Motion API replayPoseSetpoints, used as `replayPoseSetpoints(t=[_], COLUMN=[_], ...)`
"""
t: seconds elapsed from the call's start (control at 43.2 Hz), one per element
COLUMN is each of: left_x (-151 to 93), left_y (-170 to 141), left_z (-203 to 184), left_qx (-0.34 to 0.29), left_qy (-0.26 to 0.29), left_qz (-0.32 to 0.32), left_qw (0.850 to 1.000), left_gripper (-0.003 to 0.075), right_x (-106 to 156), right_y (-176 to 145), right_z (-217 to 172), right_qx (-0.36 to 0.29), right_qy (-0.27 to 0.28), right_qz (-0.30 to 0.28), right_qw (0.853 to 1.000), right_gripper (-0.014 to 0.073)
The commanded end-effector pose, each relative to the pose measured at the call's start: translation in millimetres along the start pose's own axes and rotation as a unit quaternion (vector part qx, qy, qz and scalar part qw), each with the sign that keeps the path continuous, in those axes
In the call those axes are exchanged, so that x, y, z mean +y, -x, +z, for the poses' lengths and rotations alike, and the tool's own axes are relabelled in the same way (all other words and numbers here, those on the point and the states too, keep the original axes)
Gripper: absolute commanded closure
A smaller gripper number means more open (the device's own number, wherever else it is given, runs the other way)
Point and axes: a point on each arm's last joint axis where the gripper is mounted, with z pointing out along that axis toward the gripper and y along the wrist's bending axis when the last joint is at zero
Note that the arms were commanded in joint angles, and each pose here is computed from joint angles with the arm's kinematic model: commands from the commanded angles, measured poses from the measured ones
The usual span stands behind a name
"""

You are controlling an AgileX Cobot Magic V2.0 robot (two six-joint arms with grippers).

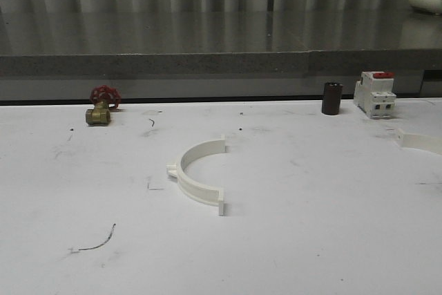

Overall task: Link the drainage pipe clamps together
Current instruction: 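Grasp the other white clamp half at its end tab with the right gripper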

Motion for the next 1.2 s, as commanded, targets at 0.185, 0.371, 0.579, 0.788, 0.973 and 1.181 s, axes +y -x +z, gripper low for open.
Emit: replayPoseSetpoints(t=[0.185, 0.371, 0.579, 0.788, 0.973, 1.181], left_x=[1, 1, 1, 1, 1, 1], left_y=[12, 12, 12, 12, 12, 12], left_z=[-7, -7, -7, -7, -7, -7], left_qx=[-0.047, -0.047, -0.047, -0.047, -0.047, -0.047], left_qy=[0.002, 0.002, 0.002, 0.002, 0.002, 0.002], left_qz=[0.000, 0.000, 0.000, 0.000, 0.000, 0.000], left_qw=[0.999, 0.999, 0.999, 0.999, 0.999, 0.999], left_gripper=[0.0447, 0.0447, 0.0447, 0.0447, 0.0447, 0.0447], right_x=[-5, -7, -8, -8, -8, -9], right_y=[25, 27, 29, 30, 30, 26], right_z=[36, 58, 66, 69, 72, 81], right_qx=[0.000, 0.010, 0.007, 0.002, 0.008, 0.036], right_qy=[-0.012, -0.013, -0.014, -0.014, -0.014, -0.015], right_qz=[-0.010, -0.009, -0.009, -0.008, -0.008, -0.008], right_qw=[1.000, 1.000, 1.000, 1.000, 1.000, 0.999], right_gripper=[0.0066, 0.0066, 0.0088, 0.0129, 0.0129, 0.0129])
